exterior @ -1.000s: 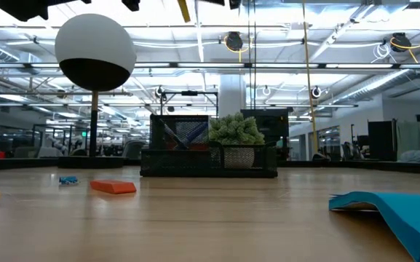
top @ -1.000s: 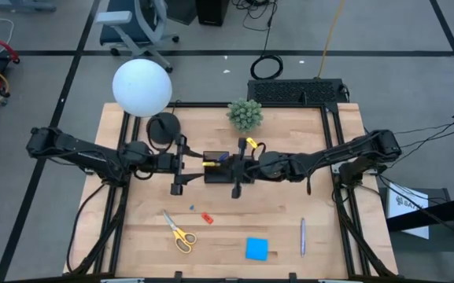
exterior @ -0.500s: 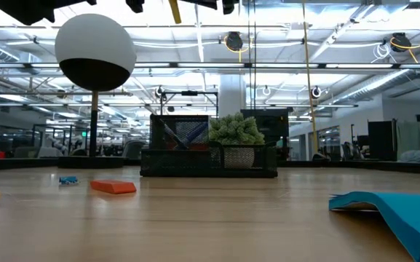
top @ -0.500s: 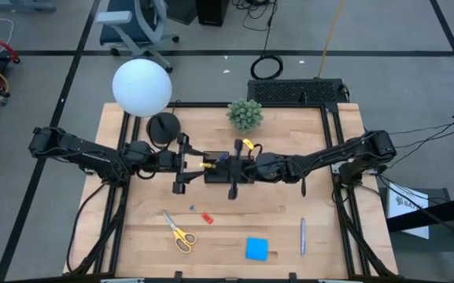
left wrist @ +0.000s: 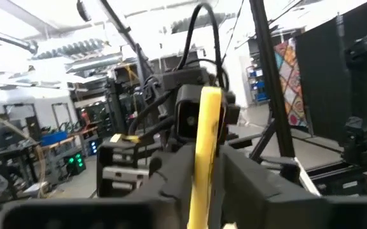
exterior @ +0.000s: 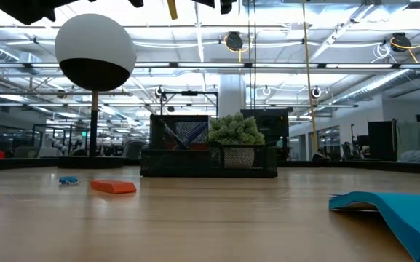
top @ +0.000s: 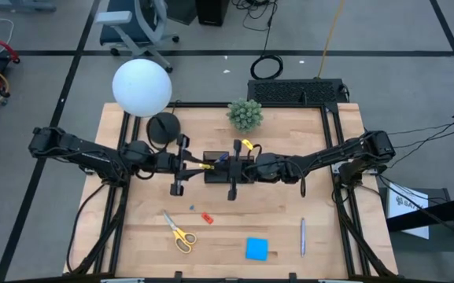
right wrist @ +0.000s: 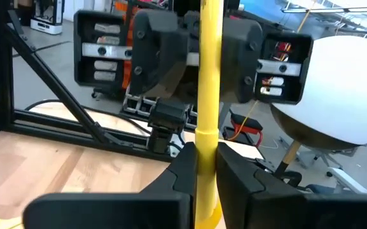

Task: Pick and place office supplies into organizer
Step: Put the highlighter pen into the desk organizer

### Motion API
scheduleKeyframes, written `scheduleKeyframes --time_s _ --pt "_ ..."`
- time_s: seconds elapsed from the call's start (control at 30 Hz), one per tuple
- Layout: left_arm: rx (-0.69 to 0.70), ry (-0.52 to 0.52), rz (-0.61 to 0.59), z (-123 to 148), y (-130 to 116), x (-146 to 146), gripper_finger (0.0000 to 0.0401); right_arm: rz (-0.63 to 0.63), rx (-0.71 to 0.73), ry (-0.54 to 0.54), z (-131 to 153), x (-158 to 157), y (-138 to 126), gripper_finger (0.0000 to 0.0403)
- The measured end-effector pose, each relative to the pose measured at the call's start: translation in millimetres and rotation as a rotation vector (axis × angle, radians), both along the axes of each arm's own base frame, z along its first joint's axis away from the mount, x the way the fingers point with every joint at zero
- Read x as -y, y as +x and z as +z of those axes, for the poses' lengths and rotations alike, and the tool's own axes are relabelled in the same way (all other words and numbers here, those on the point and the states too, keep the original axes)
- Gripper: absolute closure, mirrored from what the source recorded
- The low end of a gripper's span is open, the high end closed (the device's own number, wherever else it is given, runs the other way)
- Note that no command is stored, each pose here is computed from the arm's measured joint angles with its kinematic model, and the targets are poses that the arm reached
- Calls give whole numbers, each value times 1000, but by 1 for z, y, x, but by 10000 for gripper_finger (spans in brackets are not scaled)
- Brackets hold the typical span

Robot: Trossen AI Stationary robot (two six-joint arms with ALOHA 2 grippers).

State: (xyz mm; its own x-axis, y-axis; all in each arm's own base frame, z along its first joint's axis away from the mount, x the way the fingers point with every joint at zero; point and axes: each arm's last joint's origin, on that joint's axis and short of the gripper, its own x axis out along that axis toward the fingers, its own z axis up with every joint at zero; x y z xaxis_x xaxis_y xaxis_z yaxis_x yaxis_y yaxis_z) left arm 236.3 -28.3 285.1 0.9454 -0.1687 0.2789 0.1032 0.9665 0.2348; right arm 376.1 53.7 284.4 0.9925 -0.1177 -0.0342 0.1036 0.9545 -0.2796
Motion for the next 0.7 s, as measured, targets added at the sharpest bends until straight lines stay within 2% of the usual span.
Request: scheduleKeyframes --time_s 0.13,0.37,0.7 --pt "10 15 -17 1 0 0 376 6 1 4 0 0 0 374" --pt "6 26 -16 0 0 1 363 4 -6 13 -1 0 0 359" --pt "-11 58 -5 -2 0 1 374 -5 -50 8 -3 0 -2 323"
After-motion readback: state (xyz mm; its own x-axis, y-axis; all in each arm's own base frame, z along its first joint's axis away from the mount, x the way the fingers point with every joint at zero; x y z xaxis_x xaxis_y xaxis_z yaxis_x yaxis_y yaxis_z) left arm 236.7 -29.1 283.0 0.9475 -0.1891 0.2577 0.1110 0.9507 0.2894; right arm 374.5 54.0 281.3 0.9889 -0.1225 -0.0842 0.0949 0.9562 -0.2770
